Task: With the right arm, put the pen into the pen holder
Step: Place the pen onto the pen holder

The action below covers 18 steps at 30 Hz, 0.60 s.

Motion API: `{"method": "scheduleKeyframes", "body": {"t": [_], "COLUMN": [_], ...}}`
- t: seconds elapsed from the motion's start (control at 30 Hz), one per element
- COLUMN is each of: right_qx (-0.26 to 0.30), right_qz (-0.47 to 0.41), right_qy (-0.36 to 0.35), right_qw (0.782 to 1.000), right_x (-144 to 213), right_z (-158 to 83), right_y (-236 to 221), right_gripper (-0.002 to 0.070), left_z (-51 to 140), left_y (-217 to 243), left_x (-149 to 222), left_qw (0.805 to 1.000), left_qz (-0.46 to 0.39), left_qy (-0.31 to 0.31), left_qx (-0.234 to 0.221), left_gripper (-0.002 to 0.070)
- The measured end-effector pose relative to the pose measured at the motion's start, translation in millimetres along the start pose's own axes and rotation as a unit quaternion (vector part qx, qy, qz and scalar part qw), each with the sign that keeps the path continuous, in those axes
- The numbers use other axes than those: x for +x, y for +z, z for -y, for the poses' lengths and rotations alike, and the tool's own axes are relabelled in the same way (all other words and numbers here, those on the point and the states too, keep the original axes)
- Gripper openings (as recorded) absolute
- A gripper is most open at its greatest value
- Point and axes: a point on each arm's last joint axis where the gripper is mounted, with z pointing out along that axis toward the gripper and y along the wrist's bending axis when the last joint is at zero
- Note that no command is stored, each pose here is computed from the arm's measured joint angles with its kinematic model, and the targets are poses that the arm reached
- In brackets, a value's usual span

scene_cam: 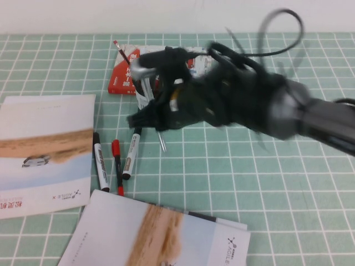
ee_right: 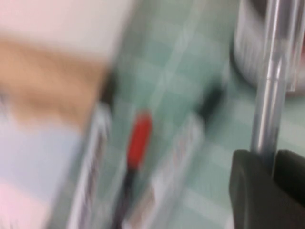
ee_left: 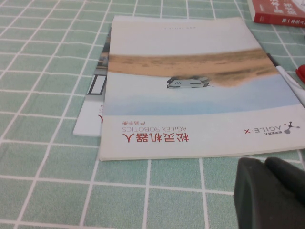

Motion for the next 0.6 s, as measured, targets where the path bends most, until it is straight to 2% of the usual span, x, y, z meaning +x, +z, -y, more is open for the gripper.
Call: {"method": "scheduleKeyframes", "body": {"t": [0.1, 0.23, 0.5, 0.6], "right_qx": [-0.041, -0.088, -0.08, -0.067], "right_qz": [0.108, 0.232, 0.409, 0.435], "right_qy": [0.006, 0.006, -0.035, -0.042], "right_qw": [0.993, 0.969, 0.908, 0.897], "right_x": [1.8, 6.5, 0.7, 1.3], "right_z": [12.3, 27.0, 35.3, 38.0], "right_y": [-1.0, 4.6, 21.6, 29.6], "right_gripper": [0.0047, 0.0047, 0.0047, 0.0047], "left_z": [0.0, 0.0, 0.0, 0.0], "left_y": [0.0, 0.0, 0.0, 0.0], "left_x": [0.0, 0.0, 0.0, 0.0], "left_qw": [1.0, 1.0, 1.0, 1.0], "left_qz": [0.0, 0.0, 0.0, 0.0], "left_qy": [0.0, 0.0, 0.0, 0.0], "left_qx": [0.0, 0.0, 0.0, 0.0], "left_gripper": [-0.0004, -0.0004, -0.0004, -0.0004]}}
